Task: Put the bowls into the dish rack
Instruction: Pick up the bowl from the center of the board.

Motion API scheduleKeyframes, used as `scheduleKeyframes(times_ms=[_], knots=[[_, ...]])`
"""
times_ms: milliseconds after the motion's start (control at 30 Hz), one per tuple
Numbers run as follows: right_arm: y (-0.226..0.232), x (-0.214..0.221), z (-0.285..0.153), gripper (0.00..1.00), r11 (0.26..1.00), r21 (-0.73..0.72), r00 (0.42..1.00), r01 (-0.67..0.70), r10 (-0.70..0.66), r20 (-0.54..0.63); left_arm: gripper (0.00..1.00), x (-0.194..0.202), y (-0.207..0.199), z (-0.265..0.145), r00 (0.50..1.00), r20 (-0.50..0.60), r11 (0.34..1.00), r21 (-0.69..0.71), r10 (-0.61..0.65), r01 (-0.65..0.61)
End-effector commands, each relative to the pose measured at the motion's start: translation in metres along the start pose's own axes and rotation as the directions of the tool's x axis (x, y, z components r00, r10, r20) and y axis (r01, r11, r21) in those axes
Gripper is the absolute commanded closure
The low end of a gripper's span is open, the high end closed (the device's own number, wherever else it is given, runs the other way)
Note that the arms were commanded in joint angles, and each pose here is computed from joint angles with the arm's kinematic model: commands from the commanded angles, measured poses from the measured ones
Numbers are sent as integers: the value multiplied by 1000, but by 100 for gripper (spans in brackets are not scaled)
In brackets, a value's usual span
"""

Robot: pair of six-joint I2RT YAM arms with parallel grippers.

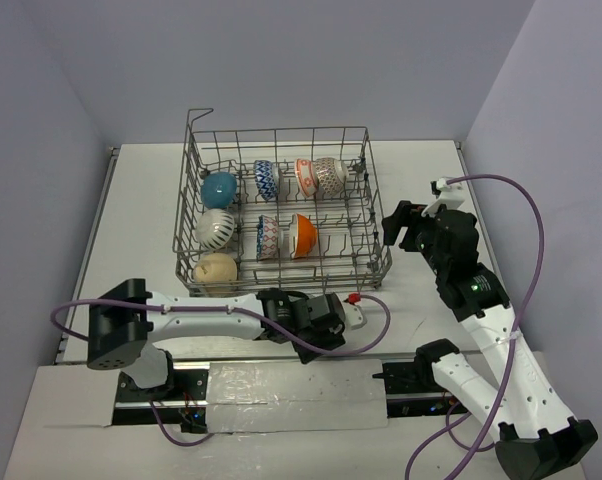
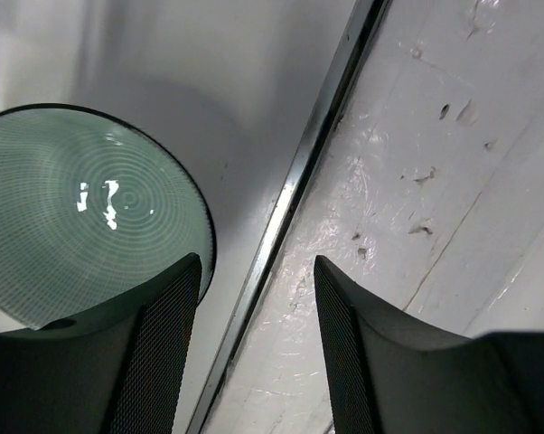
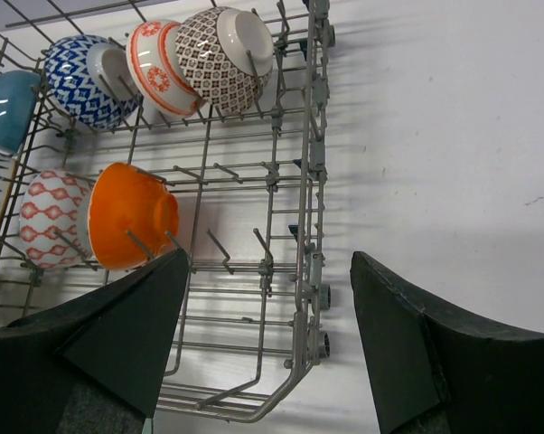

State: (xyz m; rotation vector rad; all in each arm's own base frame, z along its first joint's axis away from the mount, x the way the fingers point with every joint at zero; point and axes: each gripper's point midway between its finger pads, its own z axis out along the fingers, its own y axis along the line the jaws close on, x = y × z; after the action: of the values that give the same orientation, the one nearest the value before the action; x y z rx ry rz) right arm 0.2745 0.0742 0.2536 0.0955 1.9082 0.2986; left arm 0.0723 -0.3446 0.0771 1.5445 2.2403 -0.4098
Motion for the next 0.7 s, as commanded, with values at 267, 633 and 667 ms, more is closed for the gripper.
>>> scheduleKeyframes(times_ms=[267, 633, 667], knots=[[4, -4, 1, 20, 1000, -19, 1000, -3, 3, 25, 45, 6, 11, 18, 1000, 16, 996, -94, 12, -11], [4, -4, 0, 20, 1000, -19, 1000, -3, 3, 25, 70, -1, 26, 11, 997, 71, 983, -181, -11, 24], [4, -4, 0, 20, 1000, -18, 1000, -3, 3, 27, 73, 0, 27, 11, 998, 69, 983, -185, -9, 22]])
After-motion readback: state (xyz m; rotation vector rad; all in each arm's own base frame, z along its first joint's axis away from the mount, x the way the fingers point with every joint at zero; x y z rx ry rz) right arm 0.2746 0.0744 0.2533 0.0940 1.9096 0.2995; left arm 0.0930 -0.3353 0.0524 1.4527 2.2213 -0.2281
